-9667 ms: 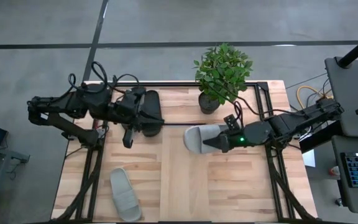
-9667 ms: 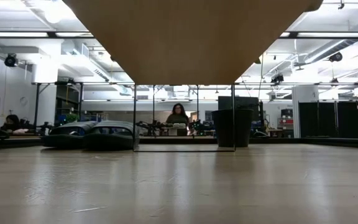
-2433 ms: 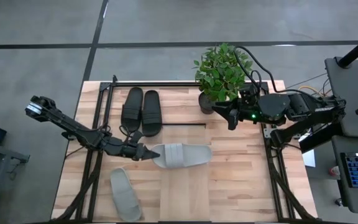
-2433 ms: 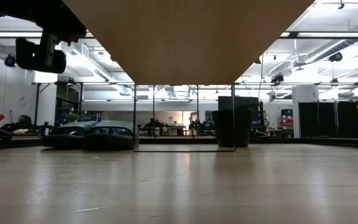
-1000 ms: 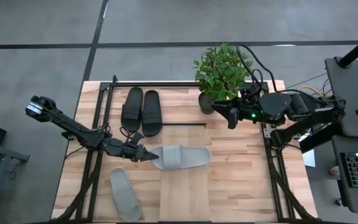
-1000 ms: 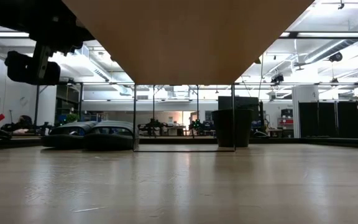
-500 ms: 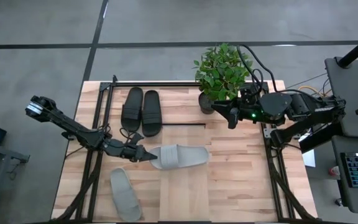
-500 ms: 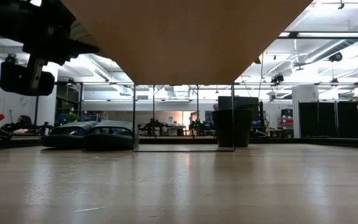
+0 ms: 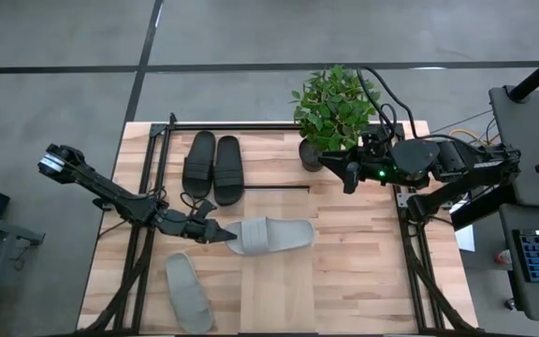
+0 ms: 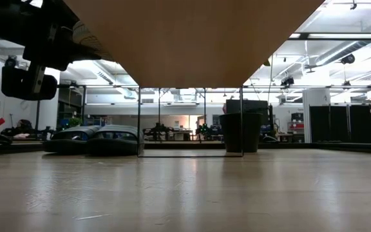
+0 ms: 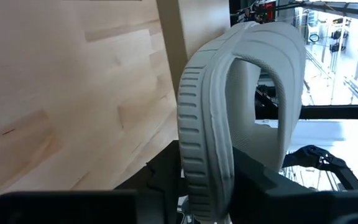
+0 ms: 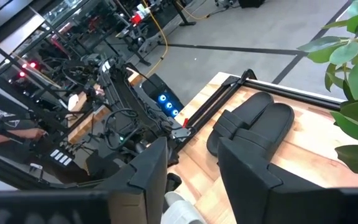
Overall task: Pick and place slides into the shelf
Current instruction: Put the right gray slipper on the shelf
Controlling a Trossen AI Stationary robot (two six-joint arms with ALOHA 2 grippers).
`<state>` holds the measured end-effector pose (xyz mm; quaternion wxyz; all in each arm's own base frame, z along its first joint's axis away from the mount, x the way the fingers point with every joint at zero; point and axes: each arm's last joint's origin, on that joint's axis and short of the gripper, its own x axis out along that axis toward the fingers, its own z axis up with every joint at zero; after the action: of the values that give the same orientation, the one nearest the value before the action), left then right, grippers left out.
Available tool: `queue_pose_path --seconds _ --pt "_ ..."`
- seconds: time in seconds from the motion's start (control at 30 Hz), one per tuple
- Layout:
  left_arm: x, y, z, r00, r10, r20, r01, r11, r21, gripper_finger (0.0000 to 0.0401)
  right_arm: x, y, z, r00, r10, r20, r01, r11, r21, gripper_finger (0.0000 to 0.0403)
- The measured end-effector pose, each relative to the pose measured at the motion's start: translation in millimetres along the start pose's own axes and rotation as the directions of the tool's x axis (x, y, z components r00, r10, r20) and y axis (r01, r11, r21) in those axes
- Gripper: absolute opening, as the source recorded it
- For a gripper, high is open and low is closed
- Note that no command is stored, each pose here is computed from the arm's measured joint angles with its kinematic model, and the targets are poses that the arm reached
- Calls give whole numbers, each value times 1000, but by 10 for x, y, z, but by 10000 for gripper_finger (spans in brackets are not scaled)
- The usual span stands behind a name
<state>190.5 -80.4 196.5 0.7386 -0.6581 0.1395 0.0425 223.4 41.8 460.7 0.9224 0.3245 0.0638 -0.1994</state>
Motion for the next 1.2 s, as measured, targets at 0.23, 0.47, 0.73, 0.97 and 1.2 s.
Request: queue_pose_path --seconds 0.23,0.47,0.73,0.97,1.2 --pt "1 -5 5 1000 -2 15 2 1000 2 93 0 0 0 1000 0 0 0 1000 0 136" --pt "1 -3 5 1000 -1 16 1 1000 -7 157 0 0 1 1000 0 0 0 1000 -7 132" --pt "1 -1 5 1000 -1 15 1 1000 -7 224 0 -1 0 1000 -1 0 1 1000 -8 136" --pt "-7 12 -5 1000 1 -27 -1 1000 1 238 0 -1 0 1000 -1 0 1 1000 -8 130" --pt "-22 3 -3 999 -7 -38 8 1000 17 238 0 -1 0 1000 -1 0 1 1000 -8 130"
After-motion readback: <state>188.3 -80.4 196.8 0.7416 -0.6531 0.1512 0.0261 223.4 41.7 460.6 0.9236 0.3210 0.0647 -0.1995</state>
